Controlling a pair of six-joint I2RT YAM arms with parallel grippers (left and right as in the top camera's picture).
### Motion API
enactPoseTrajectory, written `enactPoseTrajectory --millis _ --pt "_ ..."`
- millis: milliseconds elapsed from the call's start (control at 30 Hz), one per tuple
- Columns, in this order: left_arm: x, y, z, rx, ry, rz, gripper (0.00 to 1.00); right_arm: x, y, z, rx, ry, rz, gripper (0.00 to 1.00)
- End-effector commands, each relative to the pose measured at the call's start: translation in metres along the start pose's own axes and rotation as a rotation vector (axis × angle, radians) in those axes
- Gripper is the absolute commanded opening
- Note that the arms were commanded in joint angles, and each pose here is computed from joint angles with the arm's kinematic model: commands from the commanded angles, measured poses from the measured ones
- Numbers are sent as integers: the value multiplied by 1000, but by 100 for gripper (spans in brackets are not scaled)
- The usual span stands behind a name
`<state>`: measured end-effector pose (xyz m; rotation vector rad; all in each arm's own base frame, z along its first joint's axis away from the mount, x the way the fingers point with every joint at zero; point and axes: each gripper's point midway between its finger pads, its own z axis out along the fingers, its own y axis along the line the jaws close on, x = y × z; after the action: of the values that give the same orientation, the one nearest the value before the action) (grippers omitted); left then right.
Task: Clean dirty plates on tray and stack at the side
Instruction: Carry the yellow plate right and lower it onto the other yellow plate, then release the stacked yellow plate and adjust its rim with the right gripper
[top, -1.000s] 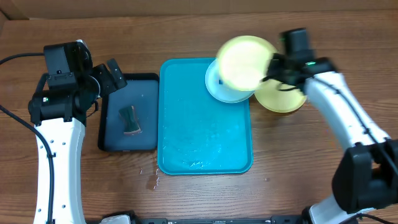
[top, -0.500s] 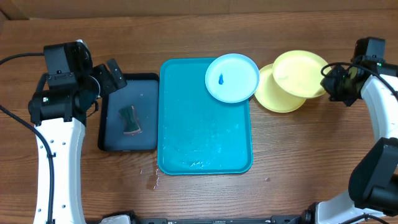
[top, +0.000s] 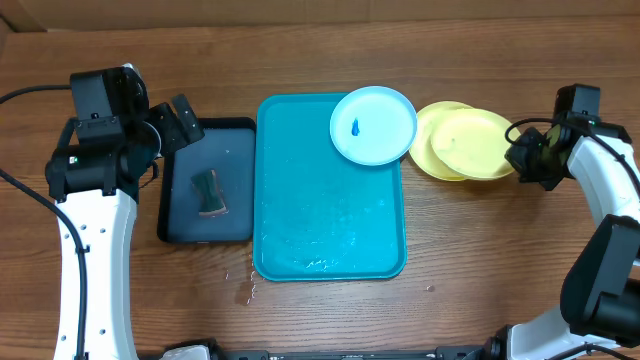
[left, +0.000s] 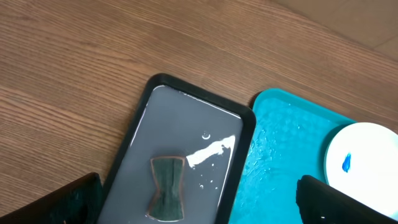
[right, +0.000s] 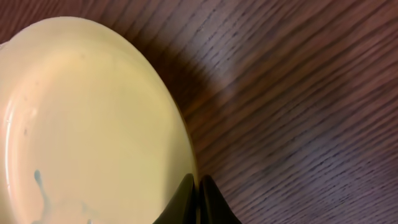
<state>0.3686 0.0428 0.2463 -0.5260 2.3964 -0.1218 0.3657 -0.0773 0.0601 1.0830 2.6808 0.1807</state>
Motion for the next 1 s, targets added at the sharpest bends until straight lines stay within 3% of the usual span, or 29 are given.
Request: enactPoseTrajectory --millis 0,333,700,967 --pt "0 -2 1 8 3 -8 100 4 4 -1 3 -10 -15 5" --pt "0 -2 1 8 3 -8 100 12 10 2 32 -18 -59 8" --pt "0 -2 1 8 3 -8 100 12 13 2 26 -23 -66 41" --pt "0 -2 1 8 3 -8 100 16 12 3 31 -6 -65 44"
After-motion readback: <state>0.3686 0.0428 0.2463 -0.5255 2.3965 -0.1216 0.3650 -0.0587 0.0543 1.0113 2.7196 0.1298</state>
